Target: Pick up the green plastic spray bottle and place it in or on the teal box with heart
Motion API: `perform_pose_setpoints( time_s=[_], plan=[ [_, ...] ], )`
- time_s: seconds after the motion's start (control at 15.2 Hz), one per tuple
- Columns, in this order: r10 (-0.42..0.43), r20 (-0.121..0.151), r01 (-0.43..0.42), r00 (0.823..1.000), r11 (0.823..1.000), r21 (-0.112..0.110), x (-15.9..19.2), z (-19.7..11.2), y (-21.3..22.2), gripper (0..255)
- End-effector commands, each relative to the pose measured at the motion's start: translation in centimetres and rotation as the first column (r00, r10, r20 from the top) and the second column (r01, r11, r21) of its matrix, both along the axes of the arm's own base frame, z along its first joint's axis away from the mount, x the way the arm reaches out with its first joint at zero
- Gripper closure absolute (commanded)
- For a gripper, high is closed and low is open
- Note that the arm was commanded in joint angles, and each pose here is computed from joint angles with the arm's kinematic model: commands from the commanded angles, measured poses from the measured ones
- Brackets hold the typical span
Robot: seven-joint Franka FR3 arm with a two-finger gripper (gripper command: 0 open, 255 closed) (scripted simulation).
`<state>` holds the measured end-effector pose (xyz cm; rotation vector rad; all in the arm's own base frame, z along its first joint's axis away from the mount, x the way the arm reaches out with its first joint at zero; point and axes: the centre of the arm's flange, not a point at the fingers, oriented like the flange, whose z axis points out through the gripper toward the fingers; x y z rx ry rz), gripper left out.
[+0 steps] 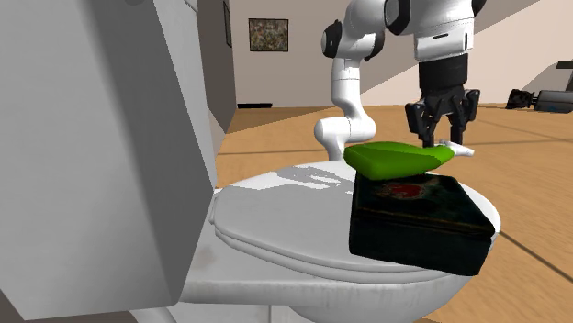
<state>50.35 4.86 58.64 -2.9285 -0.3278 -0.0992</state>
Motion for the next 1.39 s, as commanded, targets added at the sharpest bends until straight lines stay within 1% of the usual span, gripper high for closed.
perform_pose_setpoints(
  time_s=[0.0,0.33,0.4,0.53,1.32],
  plan=[
    [0.000,0.000,0.000,1.000,1.000,0.000,0.0,1.1,0.1,255],
    [0.000,0.000,0.000,1.000,1.000,0.000,0.0,3.7,0.1,255],
    [0.000,0.000,0.000,1.000,1.000,0.000,0.0,3.9,0.1,255],
    [0.000,0.000,0.000,1.000,1.000,0.000,2.5,4.9,-1.9,255],
    [0.000,0.000,0.000,1.000,1.000,0.000,2.5,-1.5,-1.9,255]
  ],
)
